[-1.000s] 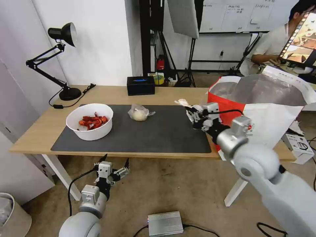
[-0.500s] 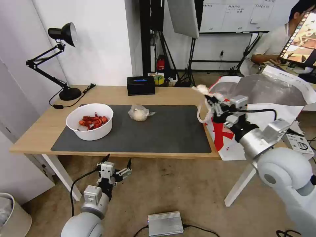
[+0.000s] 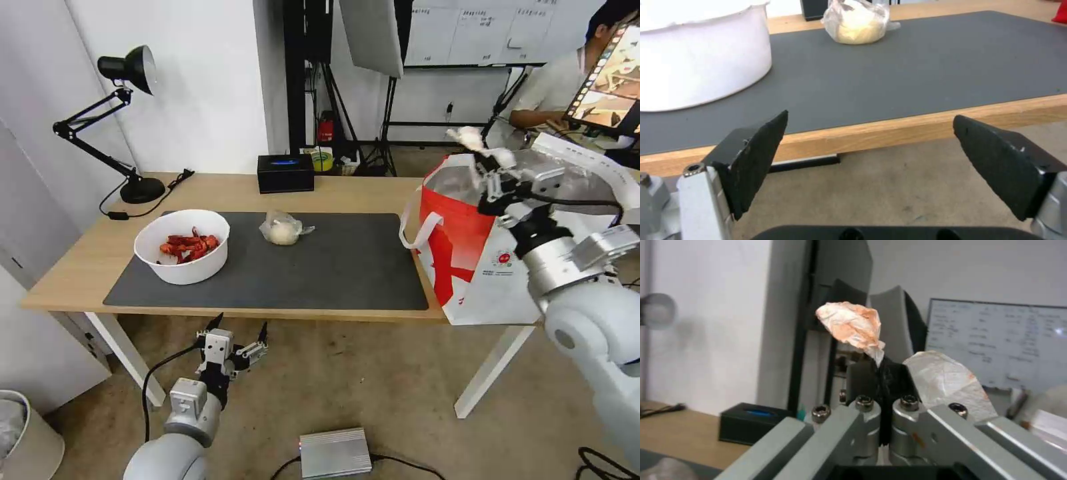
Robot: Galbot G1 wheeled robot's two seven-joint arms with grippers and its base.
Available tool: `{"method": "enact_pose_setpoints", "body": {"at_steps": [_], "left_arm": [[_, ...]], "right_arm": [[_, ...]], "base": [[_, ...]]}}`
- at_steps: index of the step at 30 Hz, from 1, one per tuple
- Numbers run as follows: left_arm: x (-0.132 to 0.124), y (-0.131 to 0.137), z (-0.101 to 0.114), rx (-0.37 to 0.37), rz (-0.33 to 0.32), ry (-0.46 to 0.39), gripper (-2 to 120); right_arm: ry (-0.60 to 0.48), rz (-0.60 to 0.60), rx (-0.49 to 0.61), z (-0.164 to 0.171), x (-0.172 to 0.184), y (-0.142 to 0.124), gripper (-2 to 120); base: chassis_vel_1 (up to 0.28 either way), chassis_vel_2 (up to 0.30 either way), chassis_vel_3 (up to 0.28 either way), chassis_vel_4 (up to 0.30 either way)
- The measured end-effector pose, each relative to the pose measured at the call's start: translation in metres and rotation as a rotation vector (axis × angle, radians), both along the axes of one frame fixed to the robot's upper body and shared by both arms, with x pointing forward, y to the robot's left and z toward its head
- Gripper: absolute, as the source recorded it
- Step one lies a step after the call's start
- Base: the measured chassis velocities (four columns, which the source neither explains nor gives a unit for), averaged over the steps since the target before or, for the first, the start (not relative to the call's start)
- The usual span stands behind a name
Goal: Pick up the trash from the table and place it into the takeout bag.
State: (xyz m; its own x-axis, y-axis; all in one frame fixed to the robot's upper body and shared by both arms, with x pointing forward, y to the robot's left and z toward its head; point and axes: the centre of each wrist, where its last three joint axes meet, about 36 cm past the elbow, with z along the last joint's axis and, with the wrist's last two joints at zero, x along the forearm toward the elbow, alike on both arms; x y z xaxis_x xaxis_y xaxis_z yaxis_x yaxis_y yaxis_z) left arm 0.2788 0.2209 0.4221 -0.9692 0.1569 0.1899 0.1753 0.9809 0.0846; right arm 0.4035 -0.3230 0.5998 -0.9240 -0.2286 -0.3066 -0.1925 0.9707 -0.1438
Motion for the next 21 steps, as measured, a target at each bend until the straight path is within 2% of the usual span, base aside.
{"method": "enact_pose_setpoints", "body": {"at_steps": [7,13,20,21], "left_arm": [[0.0,-0.002,-0.001,-0.004,-0.006,0.002,100],[-0.001,-0.002,0.001,-0.004,-0.01,-0.003,100],[-0.002,-0.001,0.003,-0.004,-0.011,-0.005,100],[-0.002,-0.001,0.003,-0.005,-0.013,-0.005,100]], "right_arm": [[0.027,-0.04,0.02,0.001,0.004,-0.012,0],[0.11,-0.105,0.094,-0.003,0.012,-0.023,0],[0.152,-0.119,0.124,-0.002,0.011,-0.024,0],[0.158,-0.122,0.119,-0.002,0.009,-0.024,3]], "base": [[0.0,0.0,0.0,0.0],[0.0,0.0,0.0,0.0],[0.0,0.0,0.0,0.0],[0.0,0.0,0.0,0.0]]}}
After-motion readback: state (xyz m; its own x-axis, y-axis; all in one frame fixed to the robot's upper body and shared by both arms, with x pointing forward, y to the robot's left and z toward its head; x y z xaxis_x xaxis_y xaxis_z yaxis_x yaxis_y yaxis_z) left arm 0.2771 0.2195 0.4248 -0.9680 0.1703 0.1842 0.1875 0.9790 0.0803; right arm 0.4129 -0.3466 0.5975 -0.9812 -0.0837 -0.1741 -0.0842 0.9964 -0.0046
